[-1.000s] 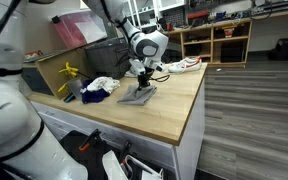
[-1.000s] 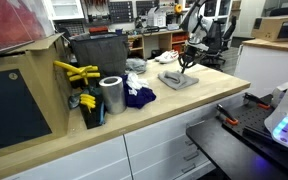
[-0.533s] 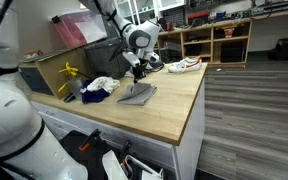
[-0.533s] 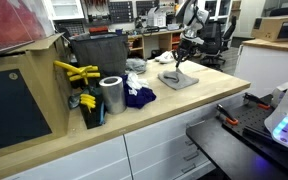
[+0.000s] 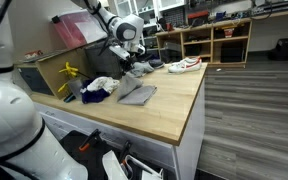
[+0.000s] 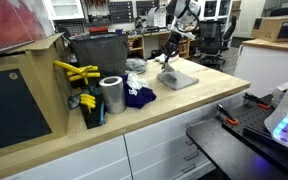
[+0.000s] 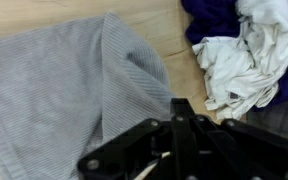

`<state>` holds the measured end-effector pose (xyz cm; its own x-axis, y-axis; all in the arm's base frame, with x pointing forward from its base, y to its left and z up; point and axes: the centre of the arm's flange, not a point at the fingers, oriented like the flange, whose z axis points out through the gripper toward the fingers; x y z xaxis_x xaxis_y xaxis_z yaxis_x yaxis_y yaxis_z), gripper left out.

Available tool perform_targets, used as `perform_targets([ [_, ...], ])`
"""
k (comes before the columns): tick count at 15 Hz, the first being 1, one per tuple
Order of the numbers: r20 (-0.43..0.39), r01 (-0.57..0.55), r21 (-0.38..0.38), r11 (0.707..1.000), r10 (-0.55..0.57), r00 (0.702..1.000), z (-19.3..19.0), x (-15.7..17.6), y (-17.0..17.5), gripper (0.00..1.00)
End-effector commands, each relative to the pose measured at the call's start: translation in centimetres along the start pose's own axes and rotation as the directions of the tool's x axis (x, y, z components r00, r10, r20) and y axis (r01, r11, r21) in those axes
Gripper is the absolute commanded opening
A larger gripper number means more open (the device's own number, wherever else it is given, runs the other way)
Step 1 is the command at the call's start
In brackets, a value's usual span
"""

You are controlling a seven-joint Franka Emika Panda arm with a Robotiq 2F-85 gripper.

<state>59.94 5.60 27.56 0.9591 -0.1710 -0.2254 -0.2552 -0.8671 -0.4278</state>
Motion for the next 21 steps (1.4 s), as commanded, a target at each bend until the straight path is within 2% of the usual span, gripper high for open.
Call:
perform_targets([
  [1, 0.052, 0.125, 0.041, 0.991, -0.127, 0.990, 0.0, -0.7, -2.9, 0.00],
  [5, 0.109, 0.246, 0.100, 0.964, -0.257, 0.960, 0.5, -1.7, -5.3, 0.00],
  [7, 0.143, 0.309, 0.137, 0.941, -0.328, 0.934, 0.5, -1.9, -5.8, 0.00],
  [9, 0.183, 0.377, 0.179, 0.909, -0.407, 0.895, 0.5, -2.2, -6.1, 0.00],
  [10, 0.202, 0.403, 0.195, 0.894, -0.439, 0.876, 0.5, -2.4, -6.1, 0.26],
  [12, 0.223, 0.435, 0.206, 0.876, -0.475, 0.851, 0.3, -2.7, -5.7, 0.32],
  [15, 0.223, 0.472, 0.214, 0.855, -0.513, 0.829, -0.2, -3.1, -4.3, 0.55],
  [17, 0.197, 0.467, 0.174, 0.867, -0.495, 0.846, -0.6, -3.0, -2.9, 0.70],
  [18, 0.188, 0.443, 0.139, 0.886, -0.463, 0.866, -0.7, -2.8, -2.1, 0.77],
  [21, 0.158, 0.395, 0.050, 0.917, -0.398, 0.904, -0.5, -2.1, 0.8, 0.99],
])
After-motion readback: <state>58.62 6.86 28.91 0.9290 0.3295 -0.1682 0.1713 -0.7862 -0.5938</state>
